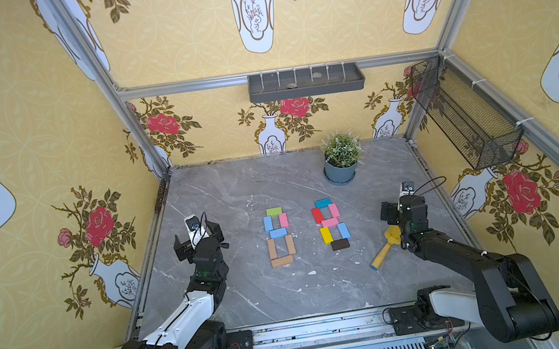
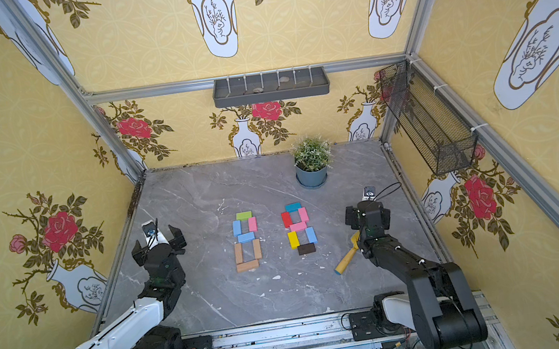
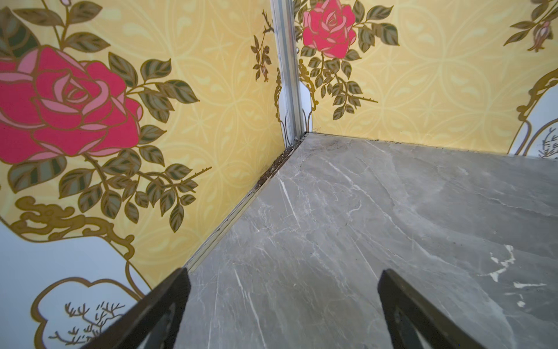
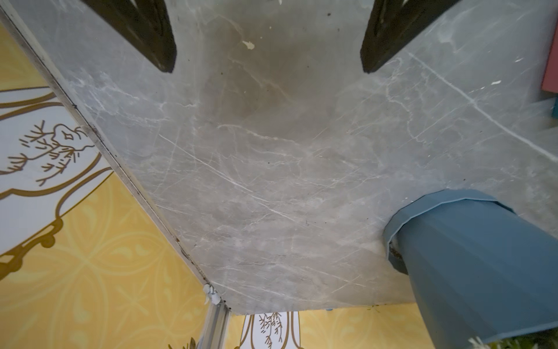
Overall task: Assemble the number 8 with building blocks
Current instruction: Reset both arms
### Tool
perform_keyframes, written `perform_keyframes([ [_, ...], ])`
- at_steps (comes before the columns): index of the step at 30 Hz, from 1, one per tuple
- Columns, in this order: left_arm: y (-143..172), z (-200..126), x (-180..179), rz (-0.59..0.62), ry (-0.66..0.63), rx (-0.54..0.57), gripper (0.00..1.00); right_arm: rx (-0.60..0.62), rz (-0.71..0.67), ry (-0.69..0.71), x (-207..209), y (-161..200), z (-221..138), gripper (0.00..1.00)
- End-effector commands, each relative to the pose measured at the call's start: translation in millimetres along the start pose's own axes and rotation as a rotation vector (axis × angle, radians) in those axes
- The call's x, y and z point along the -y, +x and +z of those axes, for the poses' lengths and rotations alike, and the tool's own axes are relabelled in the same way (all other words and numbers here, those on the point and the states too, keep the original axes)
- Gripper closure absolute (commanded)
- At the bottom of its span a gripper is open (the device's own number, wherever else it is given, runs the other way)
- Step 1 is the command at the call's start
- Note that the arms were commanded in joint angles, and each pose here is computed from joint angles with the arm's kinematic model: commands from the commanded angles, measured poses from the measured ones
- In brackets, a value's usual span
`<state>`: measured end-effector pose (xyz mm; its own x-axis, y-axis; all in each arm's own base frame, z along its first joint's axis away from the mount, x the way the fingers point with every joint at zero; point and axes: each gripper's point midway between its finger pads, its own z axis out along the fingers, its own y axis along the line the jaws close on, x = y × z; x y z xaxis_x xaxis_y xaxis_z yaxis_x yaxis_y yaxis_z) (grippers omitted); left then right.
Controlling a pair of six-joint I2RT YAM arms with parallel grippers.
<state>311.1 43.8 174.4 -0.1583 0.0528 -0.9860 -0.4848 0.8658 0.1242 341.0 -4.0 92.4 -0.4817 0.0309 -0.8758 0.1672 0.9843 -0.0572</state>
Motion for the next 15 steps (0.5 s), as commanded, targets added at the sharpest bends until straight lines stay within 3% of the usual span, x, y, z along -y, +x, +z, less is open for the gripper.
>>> perform_keyframes([
  [1, -18, -1, -6, -0.045, -0.01, 0.075, 0.0, 0.171, 0.031, -0.053, -1, -30, -2, 0.02],
  [15, 15, -2, -14, -0.013, 0.016, 0.055, 0.0, 0.177, 0.088, -0.175, 7, -4, 13, 0.02],
])
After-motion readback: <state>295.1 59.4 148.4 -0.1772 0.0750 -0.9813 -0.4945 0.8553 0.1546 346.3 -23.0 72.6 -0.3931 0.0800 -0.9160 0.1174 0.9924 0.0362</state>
